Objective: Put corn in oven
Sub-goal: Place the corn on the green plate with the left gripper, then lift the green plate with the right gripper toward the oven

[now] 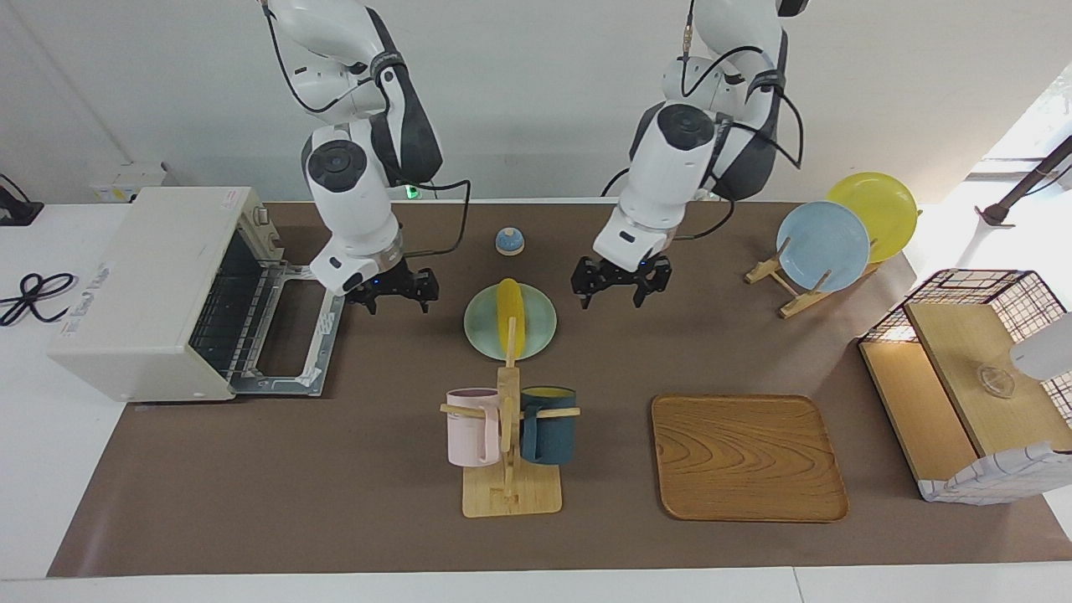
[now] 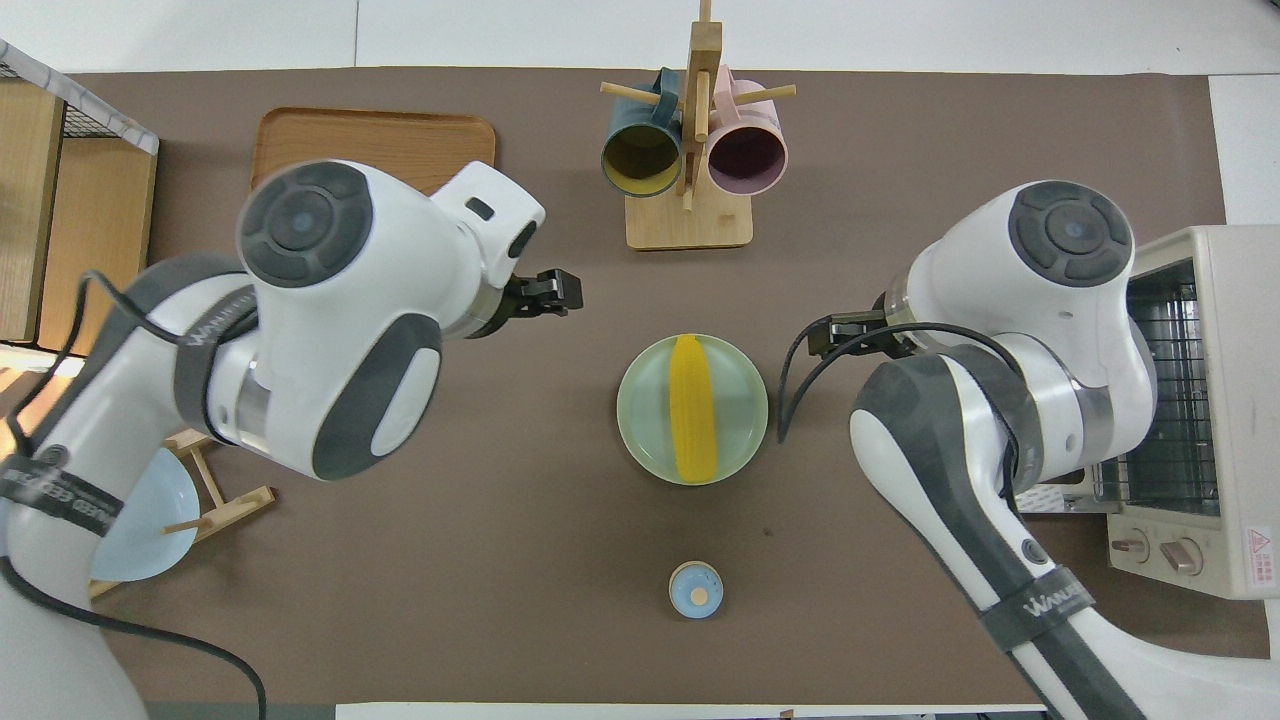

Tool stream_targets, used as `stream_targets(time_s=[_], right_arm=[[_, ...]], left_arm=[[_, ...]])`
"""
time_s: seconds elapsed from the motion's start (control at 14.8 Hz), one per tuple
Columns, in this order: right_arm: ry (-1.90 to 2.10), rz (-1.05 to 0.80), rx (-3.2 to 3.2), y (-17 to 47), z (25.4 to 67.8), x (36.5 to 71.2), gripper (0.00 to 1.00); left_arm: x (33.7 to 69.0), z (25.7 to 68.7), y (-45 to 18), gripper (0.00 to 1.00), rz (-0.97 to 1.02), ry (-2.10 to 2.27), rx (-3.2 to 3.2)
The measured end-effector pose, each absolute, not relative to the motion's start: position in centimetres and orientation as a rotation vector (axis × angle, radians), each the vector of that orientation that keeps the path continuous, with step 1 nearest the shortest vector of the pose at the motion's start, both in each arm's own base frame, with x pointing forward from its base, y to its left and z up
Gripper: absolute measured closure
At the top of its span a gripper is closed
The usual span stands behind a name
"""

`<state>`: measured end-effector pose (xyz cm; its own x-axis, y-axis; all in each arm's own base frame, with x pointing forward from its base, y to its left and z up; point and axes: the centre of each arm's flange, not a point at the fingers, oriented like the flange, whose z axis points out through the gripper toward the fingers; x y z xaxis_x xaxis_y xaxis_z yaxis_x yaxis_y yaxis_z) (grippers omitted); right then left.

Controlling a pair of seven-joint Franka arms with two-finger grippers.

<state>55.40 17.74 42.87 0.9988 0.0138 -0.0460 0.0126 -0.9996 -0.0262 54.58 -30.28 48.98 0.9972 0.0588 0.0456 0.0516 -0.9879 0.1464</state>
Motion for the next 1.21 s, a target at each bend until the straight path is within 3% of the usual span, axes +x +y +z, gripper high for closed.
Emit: stream_targets(time_s=[0.34, 0.61, 0.74, 1.08, 1.15, 1.21], right_arm=[[0.006, 0.013, -3.092, 32.3, 44.3, 53.3, 0.0], [0.027, -0.028, -3.116, 42.6, 39.0, 52.5, 0.04], [0.021, -0.037, -3.121, 44.1, 35.4, 52.5, 0.24], [0.021, -0.025, -3.128, 43.3, 31.0, 51.7, 0.37], [0.02, -0.018, -3.132, 43.1, 30.8, 51.4, 0.43], [0.019, -0.01, -3.136, 43.0, 30.5, 51.1, 0.56]], left_arm=[[58.6, 53.3, -18.7, 0.0, 0.075, 0.077, 3.021], [58.3, 55.7, -9.7, 0.0, 0.025, -0.026, 3.047], [57.4, 56.8, -7.8, 0.0, -0.008, -0.071, 3.061], [55.6, 58.0, -7.9, 0.0, -0.081, -0.108, 3.088], [55.5, 58.1, -7.9, 0.0, -0.083, -0.108, 3.088], [55.3, 58.3, -7.8, 0.0, -0.084, -0.11, 3.091]])
